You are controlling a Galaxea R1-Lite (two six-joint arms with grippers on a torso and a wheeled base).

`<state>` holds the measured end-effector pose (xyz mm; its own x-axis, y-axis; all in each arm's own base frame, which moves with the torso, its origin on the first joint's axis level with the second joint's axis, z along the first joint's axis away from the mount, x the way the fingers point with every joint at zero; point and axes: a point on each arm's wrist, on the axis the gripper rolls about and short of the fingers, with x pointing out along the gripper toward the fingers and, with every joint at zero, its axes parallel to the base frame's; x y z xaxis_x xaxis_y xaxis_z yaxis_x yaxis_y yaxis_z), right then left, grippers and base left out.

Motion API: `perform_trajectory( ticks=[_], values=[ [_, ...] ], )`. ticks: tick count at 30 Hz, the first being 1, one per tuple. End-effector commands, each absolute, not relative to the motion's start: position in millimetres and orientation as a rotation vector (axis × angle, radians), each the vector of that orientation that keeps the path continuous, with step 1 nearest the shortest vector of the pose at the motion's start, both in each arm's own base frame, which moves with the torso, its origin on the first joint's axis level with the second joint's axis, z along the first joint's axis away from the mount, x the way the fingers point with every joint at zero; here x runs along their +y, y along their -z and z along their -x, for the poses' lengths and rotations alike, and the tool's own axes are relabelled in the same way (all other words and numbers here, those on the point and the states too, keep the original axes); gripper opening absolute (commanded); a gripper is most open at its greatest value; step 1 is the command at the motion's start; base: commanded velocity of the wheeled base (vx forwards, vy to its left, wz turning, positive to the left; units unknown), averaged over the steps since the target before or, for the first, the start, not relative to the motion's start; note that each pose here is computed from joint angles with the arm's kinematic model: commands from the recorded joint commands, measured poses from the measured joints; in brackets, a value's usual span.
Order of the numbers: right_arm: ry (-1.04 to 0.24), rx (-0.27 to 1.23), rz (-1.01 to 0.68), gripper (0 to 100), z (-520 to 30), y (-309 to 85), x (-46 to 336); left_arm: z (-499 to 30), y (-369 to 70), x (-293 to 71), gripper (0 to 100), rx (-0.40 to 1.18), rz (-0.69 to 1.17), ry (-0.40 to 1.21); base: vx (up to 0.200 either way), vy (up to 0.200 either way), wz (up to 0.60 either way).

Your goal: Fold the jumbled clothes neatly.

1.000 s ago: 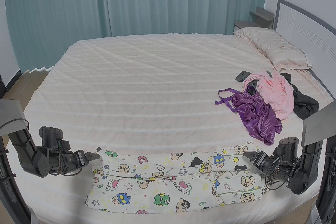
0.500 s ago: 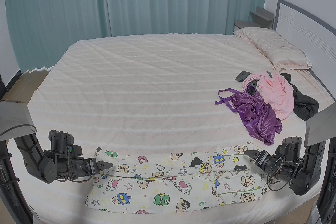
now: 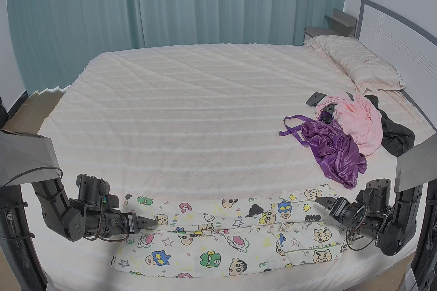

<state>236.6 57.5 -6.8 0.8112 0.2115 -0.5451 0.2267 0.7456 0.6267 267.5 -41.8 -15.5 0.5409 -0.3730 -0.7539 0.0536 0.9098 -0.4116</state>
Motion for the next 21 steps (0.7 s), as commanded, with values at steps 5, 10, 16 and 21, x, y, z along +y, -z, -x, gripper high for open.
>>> perform_trajectory(
  ticks=[5, 10, 16, 21],
  values=[
    [0.008, 0.644, -0.741, 100, -236, 8, 58, -266, 20, -44, 0, 0.995, 0.356, 0.255, 0.000, 0.000, 0.00],
    [0.008, 0.644, -0.741, 100, -236, 8, 58, -264, 17, -42, 0, 0.986, 0.347, 0.232, 0.000, 0.000, 0.00],
    [0.007, 0.641, -0.742, 100, -236, 7, 58, -262, 6, -40, 0, 0.951, 0.350, 0.229, 0.000, 0.000, 0.00],
    [0.005, 0.637, -0.744, 100, -236, 6, 58, -257, -5, -36, 0, 0.953, 0.350, 0.207, 0.000, 0.000, 0.00]
  ],
)
